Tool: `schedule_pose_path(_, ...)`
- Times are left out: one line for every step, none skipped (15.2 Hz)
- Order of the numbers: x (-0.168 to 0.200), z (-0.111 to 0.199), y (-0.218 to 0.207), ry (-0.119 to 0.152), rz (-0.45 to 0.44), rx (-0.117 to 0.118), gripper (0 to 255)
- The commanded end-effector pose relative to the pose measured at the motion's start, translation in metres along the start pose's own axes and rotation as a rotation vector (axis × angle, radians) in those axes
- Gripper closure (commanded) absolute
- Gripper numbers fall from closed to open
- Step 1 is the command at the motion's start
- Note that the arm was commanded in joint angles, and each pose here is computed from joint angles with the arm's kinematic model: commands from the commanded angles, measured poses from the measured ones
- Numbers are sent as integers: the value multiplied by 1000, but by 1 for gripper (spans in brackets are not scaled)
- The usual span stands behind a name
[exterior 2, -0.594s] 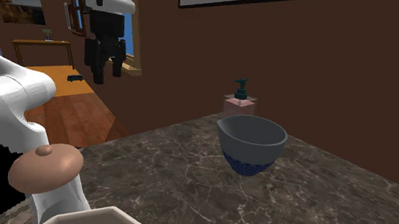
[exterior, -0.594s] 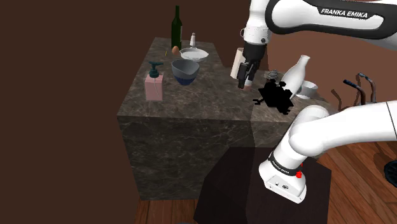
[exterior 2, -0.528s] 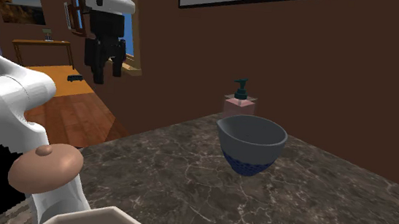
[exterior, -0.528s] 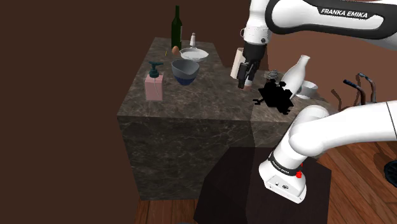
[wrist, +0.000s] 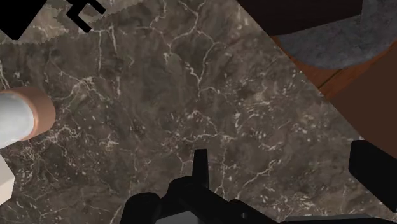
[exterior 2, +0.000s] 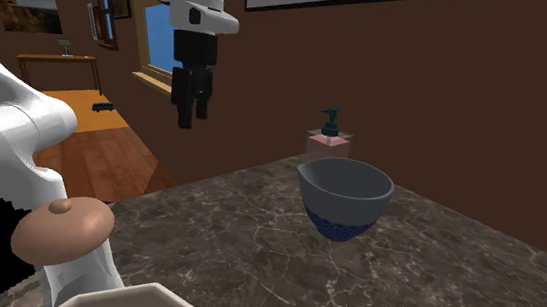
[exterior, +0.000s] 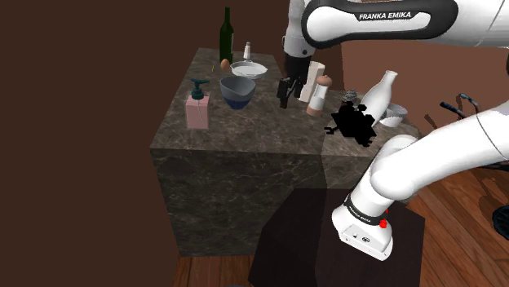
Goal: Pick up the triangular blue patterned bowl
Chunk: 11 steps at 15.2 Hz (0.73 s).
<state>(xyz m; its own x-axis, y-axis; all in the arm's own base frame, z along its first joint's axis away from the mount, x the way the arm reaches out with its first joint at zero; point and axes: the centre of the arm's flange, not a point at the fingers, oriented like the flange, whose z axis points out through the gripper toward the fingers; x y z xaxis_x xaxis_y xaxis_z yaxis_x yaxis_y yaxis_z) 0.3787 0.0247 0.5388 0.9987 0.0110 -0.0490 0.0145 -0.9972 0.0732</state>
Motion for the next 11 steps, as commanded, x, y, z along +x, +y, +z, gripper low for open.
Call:
schedule_pose_path(26,3,-2,11,-6,-15,0)
schedule_pose_path(38,5,-3,17,-9,-23,0)
schedule_pose_path(51,7,-4,22,-11,-30,0)
schedule_pose_path(63,8,-6,27,-14,-38,0)
schedule_pose_path(75,10,-7,32,-17,-45,0)
schedule_pose_path(88,11,-8,37,-20,-53,0)
schedule_pose_path(100,13,-10,42,-22,-60,0)
schedule_pose_path(112,14,-11,48,-25,-67,0)
schedule_pose_path(125,15,-12,53,-28,-75,0)
schedule_pose_path(137,17,-14,58,-30,-82,0)
schedule_pose_path(149,18,-15,63,-33,-90,0)
